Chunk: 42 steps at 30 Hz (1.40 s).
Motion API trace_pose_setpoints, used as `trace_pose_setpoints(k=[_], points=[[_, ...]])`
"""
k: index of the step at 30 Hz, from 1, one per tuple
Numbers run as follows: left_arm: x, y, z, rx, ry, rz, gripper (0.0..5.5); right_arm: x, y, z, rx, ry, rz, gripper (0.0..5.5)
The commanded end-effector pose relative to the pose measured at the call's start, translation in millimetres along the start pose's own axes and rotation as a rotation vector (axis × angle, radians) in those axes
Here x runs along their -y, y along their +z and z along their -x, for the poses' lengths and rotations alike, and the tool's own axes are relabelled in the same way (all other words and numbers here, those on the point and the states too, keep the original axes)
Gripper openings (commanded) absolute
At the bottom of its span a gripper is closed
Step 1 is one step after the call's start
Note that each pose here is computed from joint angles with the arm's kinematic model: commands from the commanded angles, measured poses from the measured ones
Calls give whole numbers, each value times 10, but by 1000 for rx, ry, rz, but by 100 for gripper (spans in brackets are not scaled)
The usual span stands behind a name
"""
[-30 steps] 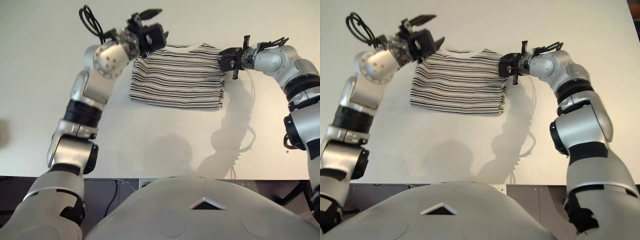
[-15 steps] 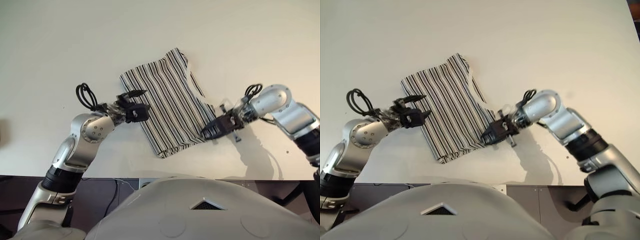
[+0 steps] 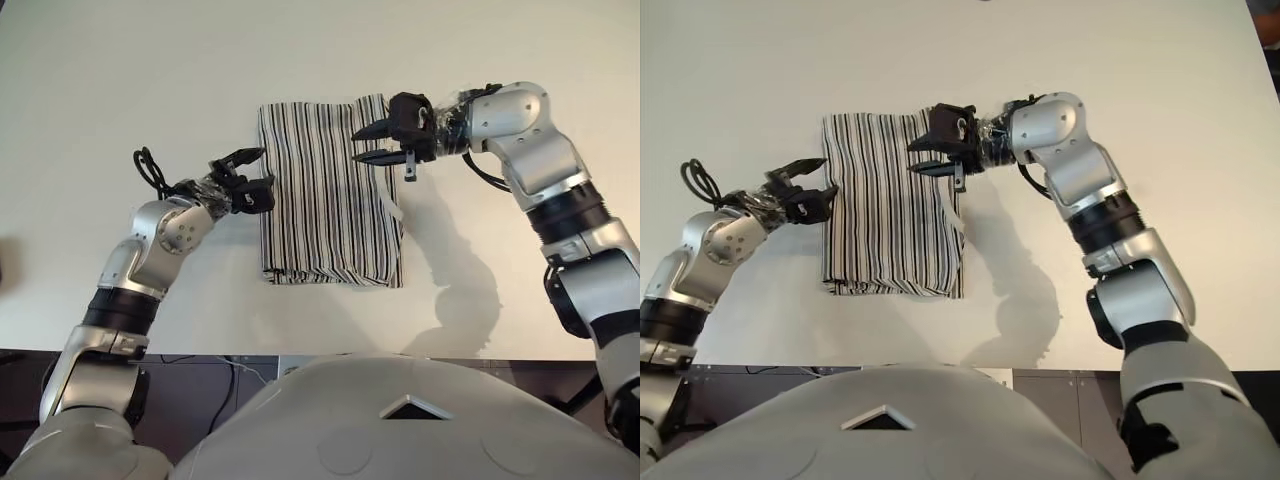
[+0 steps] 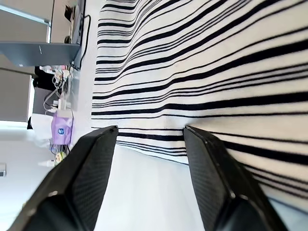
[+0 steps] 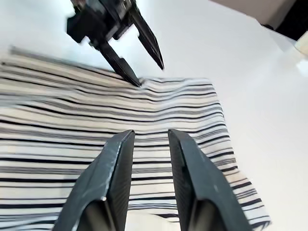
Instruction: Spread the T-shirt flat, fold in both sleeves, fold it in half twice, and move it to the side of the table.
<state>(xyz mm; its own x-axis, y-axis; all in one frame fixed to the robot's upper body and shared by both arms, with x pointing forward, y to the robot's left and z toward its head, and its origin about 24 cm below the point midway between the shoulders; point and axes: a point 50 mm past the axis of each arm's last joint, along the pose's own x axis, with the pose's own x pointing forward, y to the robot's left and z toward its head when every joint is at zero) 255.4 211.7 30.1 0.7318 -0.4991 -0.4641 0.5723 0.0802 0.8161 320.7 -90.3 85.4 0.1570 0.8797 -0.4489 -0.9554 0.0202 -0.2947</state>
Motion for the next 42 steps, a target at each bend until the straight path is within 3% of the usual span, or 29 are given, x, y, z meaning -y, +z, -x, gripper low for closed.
trace_pose_setpoints(k=[1,5,11,16,20,22,33,38,42], points=[[-32,46,-279,80,-44,-56,252,82,-374,-33,-175,-49,2,127],[-98,99,-298,124,-2,48,252,79,-567,67,-238,-85,11,127],[-281,49,249,115,107,128,252,-12,-314,542,39,-186,108,127],[44,160,817,197,-114,-10,252,-580,-97,983,88,-200,173,127],[373,59,1049,192,-246,-86,331,-1051,-65,1143,42,-162,106,127],[489,60,1072,205,-270,-124,366,-1142,-39,1156,33,-161,77,127],[846,257,784,360,-291,-183,366,-1187,-45,1043,27,-140,79,127],[871,163,776,330,-337,-162,366,-1209,-73,1029,21,-124,82,127],[857,92,729,297,-326,-114,304,-1267,-66,994,21,-103,104,127]])
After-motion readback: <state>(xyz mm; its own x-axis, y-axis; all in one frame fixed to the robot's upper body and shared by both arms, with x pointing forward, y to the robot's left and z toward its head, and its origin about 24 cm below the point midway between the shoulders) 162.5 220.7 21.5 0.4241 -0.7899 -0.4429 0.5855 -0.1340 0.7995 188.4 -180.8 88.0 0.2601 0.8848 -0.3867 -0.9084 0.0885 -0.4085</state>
